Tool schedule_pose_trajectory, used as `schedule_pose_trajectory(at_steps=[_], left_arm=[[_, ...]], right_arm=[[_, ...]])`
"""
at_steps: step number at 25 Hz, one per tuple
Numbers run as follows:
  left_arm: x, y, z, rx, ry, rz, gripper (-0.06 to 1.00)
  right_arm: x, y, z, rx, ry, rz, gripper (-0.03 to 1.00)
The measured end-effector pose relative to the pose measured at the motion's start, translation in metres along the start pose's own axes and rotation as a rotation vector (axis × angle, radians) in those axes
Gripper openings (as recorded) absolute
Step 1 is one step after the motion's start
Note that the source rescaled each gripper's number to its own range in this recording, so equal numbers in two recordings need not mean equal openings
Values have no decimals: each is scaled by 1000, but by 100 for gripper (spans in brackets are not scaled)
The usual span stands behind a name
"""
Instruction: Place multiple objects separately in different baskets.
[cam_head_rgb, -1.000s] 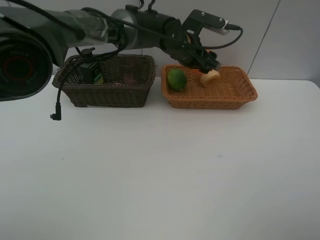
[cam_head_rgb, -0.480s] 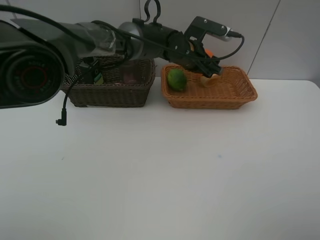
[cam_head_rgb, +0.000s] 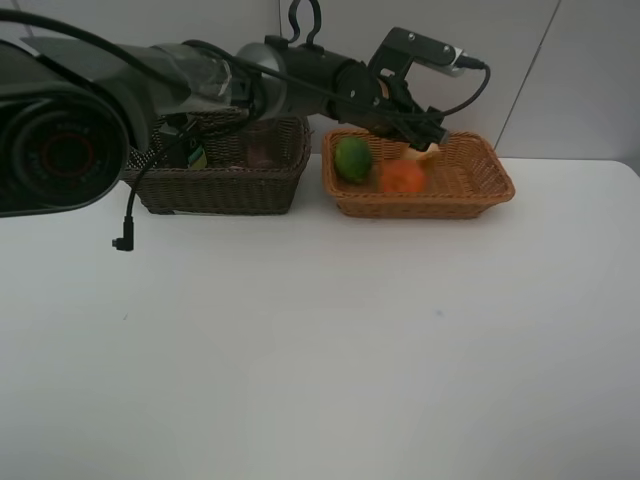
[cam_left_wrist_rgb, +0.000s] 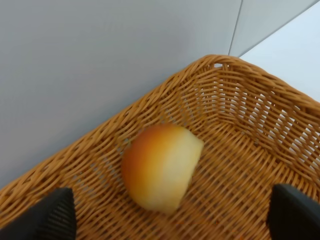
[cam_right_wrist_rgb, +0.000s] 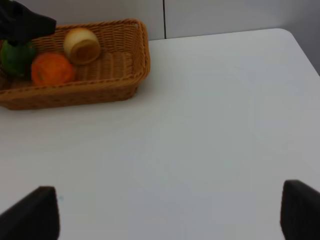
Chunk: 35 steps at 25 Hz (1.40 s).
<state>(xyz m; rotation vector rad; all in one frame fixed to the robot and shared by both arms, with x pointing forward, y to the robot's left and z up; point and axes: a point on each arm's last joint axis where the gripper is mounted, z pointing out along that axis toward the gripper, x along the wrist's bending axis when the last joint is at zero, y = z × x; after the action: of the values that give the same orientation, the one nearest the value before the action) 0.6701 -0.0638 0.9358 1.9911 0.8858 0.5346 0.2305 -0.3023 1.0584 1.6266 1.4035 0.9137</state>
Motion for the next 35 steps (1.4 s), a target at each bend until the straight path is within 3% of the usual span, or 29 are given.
schedule_pose_trajectory(at_steps=[19, 23, 28, 35], left_arm=[[-5, 0, 0, 9, -6, 10, 99], [-15, 6, -12, 74, -17, 52, 99], [-14, 33, -50, 160, -8, 67, 99], [-10, 49, -101, 368, 4, 66, 99]], right_arm=[[0, 0, 0, 0, 0, 0, 95], [0, 0, 0, 0, 0, 0, 95], [0, 0, 0, 0, 0, 0, 95], [0, 0, 0, 0, 0, 0, 95]])
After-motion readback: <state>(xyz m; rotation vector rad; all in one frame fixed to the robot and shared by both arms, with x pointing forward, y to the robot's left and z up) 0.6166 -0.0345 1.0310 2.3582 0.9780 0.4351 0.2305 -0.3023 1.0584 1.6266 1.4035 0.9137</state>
